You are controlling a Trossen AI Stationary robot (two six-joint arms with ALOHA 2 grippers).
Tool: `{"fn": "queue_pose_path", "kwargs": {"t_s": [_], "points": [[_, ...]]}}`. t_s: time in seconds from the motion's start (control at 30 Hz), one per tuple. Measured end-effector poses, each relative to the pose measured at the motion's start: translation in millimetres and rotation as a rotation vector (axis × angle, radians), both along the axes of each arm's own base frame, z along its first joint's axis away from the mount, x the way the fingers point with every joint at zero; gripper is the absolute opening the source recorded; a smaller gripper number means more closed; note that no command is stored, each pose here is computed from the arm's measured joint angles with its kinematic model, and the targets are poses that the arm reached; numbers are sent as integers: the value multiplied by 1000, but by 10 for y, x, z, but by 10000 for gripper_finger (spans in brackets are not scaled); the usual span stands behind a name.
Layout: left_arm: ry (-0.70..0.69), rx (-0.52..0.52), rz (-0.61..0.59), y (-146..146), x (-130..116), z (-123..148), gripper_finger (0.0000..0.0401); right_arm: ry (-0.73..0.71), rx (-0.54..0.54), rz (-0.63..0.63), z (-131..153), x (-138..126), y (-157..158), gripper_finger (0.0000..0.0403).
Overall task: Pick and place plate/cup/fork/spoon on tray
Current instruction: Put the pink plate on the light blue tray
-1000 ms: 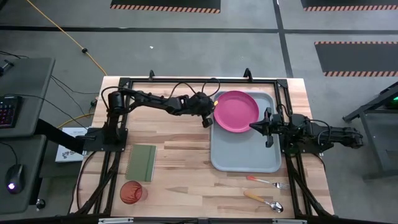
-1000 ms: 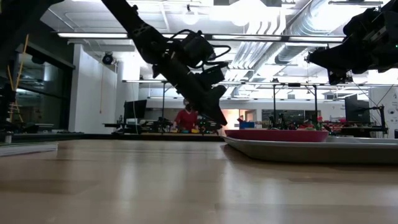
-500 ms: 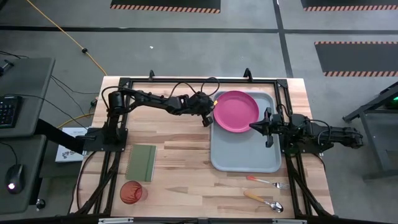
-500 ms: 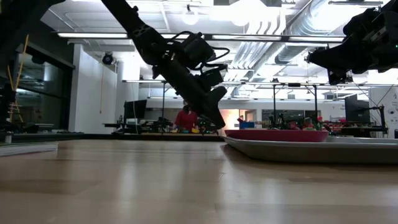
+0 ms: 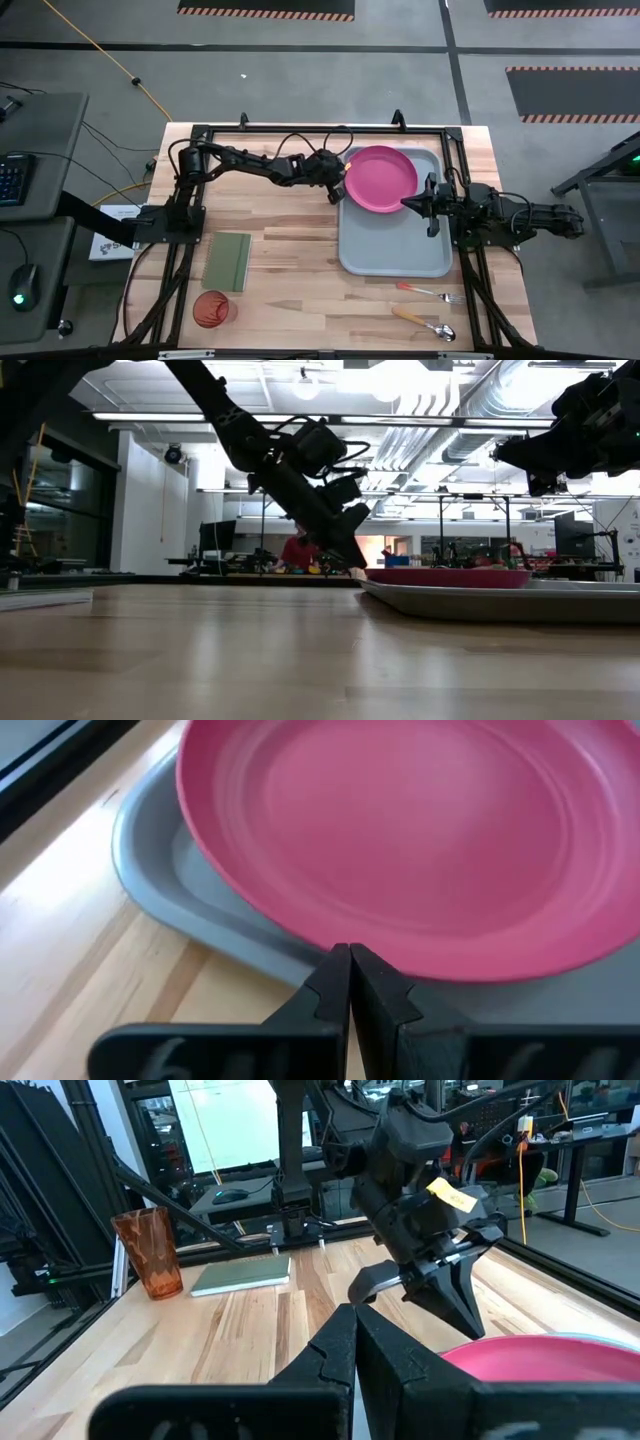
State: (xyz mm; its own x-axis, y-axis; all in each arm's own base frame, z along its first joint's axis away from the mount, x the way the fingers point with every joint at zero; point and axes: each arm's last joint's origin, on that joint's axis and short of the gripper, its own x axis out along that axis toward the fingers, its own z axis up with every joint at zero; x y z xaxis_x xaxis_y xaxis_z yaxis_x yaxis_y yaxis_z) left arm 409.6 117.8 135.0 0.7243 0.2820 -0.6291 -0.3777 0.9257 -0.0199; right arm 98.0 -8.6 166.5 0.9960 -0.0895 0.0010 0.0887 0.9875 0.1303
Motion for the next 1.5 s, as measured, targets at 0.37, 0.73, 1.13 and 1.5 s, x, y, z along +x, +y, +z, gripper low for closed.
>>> {"fn": "queue_pose_path", "kwargs": {"t_s": [0.37,0.73,1.13,1.5], "points": [[-87,12,-8,6,51,66,0,0,0,0,1,0,0,0],[59,75,35,4,-85,155,0,0,0,0,0,0,0,0],[17,46,64,2,-9,1,0,4,0,0,-3,2,0,0],[-25,26,85,13,59,-168,0,6,1,0,-5,4,0,0]]}}
